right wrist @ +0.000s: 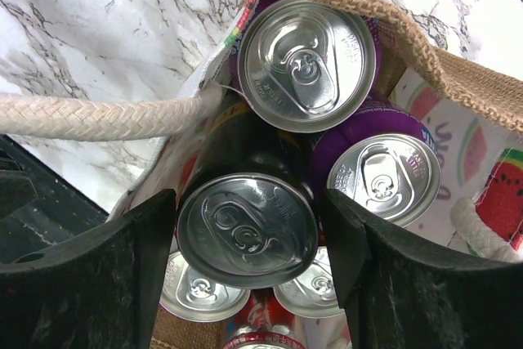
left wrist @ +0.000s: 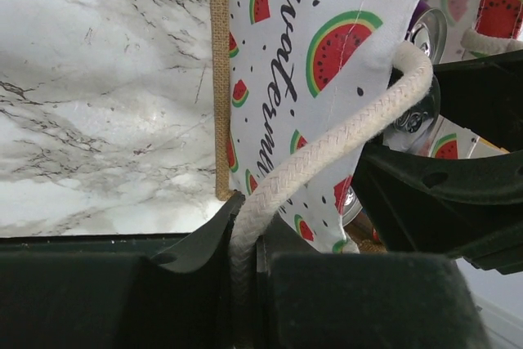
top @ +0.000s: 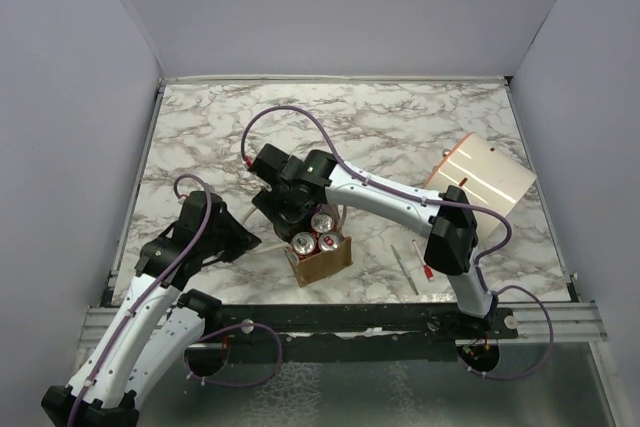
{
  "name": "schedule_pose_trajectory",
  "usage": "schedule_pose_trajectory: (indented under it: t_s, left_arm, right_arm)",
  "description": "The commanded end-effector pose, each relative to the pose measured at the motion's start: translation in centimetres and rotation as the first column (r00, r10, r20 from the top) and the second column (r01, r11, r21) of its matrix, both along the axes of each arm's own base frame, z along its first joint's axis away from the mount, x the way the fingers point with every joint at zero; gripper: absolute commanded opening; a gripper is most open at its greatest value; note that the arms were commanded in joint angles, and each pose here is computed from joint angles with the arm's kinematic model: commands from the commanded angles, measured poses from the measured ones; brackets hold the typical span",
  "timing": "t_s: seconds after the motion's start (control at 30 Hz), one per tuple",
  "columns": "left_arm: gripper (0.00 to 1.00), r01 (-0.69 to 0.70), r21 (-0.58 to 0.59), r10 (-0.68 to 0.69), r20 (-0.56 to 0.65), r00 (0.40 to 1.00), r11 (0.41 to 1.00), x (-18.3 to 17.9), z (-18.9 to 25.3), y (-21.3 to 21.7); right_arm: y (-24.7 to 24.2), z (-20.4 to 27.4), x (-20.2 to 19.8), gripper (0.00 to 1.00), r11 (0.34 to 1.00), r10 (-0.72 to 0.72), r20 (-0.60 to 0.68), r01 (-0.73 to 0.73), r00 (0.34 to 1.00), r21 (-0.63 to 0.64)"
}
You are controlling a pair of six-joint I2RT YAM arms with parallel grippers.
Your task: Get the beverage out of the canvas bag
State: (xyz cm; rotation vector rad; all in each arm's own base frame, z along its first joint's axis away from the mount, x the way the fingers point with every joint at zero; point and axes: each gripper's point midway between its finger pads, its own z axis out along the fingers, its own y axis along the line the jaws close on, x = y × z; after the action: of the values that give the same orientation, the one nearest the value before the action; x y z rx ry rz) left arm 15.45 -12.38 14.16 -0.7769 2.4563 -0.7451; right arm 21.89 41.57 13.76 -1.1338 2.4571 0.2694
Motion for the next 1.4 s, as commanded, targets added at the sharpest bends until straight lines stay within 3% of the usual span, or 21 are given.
schedule_pose_trajectory:
  t_s: [0.0,0.33,0.63,0.87,1.37]
  left_arm:
    - [0.04,0.022,-0.011,-0.022,0.009,1.0,1.0,-0.1,0.0,-0.3]
    - [0.04,0.048,-0.034,-0.048,0.0,0.999,0.998,-0.8,-0.3,-0.7]
    - [0.04,0.105,0.002,-0.105,-0.003,0.994,0.994,-0.9,0.4,-0.7]
    - [0.04,0.14,0.011,-0.14,0.002,0.99,0.99,-0.9,0.9,-0.9]
    - [0.03,0.184,-0.019,-0.184,-0.01,0.983,0.983,-1.1,0.5,-1.7]
  right_arm:
    - [0.1,-1.7,0.5,0.7,0.999,-0.031,0.02,0.032,0.999,-0.043]
    - [0.1,0.4,0.6,0.6,0.998,-0.058,0.064,0.06,0.996,-0.027]
    - [1.0,4.5,1.0,0.33,0.995,-0.092,0.093,0.087,0.991,0.052]
    - [0.5,8.2,1.0,0.18,0.986,-0.131,0.114,0.117,0.985,0.12]
    - [-1.7,15.0,-0.3,0.06,0.953,-0.179,0.129,0.14,0.975,0.268]
